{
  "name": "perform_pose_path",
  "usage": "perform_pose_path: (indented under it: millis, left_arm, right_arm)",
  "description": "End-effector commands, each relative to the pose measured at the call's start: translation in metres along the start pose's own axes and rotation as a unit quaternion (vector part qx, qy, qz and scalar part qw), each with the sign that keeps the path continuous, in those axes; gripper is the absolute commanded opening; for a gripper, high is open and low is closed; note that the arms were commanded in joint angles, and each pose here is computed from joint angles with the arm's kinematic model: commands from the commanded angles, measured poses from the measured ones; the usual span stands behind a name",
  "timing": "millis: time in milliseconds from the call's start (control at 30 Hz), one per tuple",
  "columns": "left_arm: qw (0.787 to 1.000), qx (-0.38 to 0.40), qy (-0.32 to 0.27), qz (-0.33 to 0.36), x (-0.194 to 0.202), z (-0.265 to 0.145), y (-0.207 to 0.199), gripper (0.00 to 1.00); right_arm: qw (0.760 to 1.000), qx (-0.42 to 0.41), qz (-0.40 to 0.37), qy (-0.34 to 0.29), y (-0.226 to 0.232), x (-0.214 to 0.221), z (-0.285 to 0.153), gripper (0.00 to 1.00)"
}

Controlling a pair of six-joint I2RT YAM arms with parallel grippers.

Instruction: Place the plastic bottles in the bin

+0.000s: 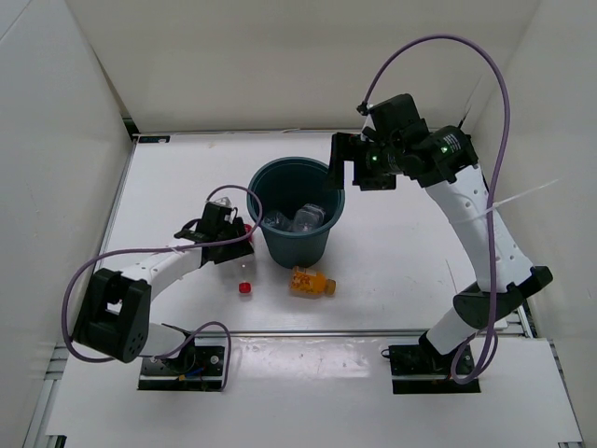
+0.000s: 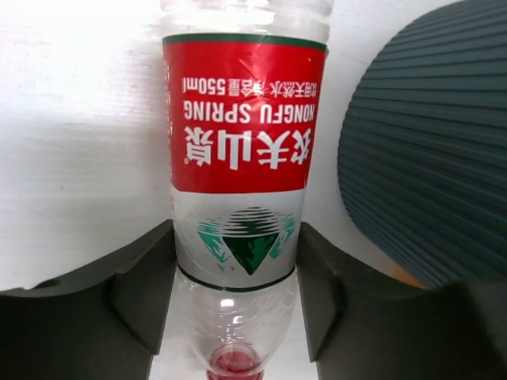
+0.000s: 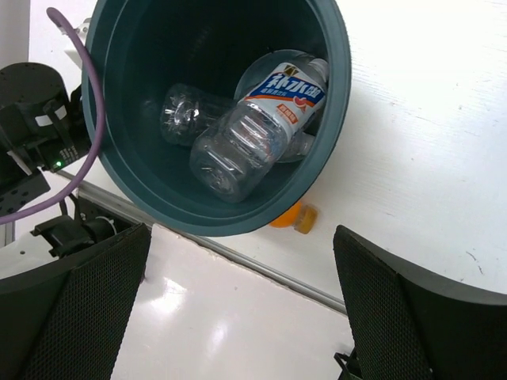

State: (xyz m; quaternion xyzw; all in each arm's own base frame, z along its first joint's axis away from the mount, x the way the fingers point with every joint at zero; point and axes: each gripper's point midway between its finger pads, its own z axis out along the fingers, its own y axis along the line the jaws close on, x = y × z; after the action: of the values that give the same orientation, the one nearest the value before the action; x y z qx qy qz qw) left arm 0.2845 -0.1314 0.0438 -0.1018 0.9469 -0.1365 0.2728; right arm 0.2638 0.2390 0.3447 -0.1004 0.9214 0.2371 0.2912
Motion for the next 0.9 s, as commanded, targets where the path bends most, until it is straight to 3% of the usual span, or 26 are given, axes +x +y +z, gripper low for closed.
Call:
perform_pose_path:
  millis: [0,100,200,333,500,667,767,867]
  left_arm:
    - [1.000,0.001,-0.017,0.005,-0.002,-0.004,0.002,0.63]
    - [1.000,-0.017,-0.025,0.005,0.005,-0.007,0.015,0.48]
    - [0.999,-0.033,-0.020,0.001,0.022,-0.012,0.030,0.48]
    - [0.996,-0.047,-0.070,-0.008,0.008,-0.035,0.037,0.48]
    - [0.975,-0.011,-0.222,-0.017,-0.075,-0.104,0.007,0.51]
    - [0.928,0.030,-0.370,-0.008,-0.176,-0.212,-0.038,0.51]
    - [0.913,0.065,-0.404,0.001,-0.214,-0.250,-0.069,0.50]
    - [0.908,0.121,-0.400,-0.002,-0.236,-0.261,-0.111,0.49]
  right_arm:
    - [1.000,-0.004,-0.011,-0.014,-0.001,-0.004,-0.011,1.00]
    - [1.000,-0.001,-0.007,-0.016,-0.003,-0.007,-0.010,1.00]
    - [1.000,0.000,-0.003,-0.011,-0.006,-0.006,-0.008,1.00]
    - [1.000,0.000,0.001,-0.007,-0.009,-0.005,-0.006,1.00]
    - [1.000,0.006,0.010,-0.003,-0.014,-0.004,-0.001,1.00]
    - [1.000,0.010,0.016,0.006,-0.016,-0.001,0.005,1.00]
    - [1.000,0.015,0.020,0.009,-0.019,-0.003,0.009,1.00]
    - [0.999,0.015,0.026,0.019,-0.019,-0.001,0.016,1.00]
